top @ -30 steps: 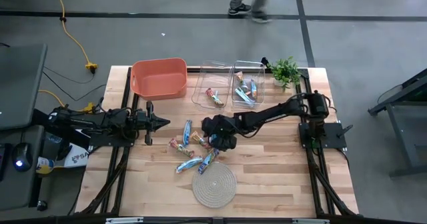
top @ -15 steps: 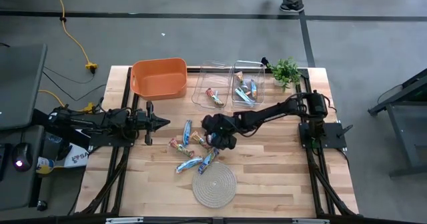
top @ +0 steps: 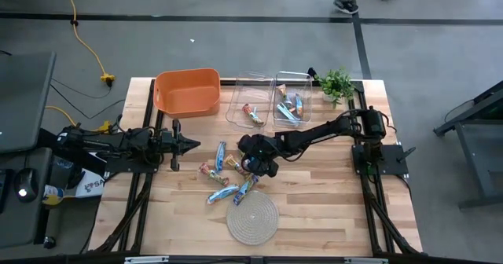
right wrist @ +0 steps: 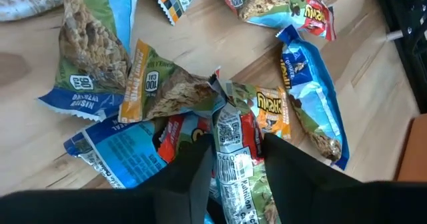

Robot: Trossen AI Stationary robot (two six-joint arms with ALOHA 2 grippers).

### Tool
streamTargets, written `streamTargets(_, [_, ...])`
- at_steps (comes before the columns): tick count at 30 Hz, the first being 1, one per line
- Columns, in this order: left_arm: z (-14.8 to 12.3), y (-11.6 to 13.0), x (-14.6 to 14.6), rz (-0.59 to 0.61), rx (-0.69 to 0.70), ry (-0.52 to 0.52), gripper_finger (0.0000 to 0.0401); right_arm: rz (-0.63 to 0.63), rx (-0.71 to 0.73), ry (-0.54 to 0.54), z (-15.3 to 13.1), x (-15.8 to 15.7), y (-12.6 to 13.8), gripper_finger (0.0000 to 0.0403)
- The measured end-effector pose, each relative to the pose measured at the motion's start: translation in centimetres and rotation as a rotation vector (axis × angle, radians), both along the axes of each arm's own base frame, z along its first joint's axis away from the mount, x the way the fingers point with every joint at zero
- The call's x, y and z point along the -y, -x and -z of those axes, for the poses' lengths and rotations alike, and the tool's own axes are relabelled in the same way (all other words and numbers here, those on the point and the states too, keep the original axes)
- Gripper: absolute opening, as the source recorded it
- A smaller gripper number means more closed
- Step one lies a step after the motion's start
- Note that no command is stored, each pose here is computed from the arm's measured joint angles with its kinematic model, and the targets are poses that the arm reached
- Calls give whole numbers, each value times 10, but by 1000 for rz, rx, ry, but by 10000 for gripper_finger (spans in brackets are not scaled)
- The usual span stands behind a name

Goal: Pick and place Granola Bars by type
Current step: Put the red granola bar into the left transparent bin

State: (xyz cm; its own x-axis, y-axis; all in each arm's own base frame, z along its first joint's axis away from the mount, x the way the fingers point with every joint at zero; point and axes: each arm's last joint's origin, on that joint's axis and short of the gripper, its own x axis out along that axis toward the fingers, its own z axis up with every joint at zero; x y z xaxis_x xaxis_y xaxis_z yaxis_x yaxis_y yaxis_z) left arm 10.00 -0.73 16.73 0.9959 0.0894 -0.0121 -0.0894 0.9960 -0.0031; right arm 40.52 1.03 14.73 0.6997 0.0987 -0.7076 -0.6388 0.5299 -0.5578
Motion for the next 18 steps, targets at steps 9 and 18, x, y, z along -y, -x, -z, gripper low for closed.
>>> streamTargets(9, [0, 0, 0, 0, 0, 0, 0, 38, -5, -35, 0, 0, 0, 86])
streamTargets(18, [0, 0, 0, 0, 0, 0, 0, 52, 29, 17, -4, -12, -3, 31])
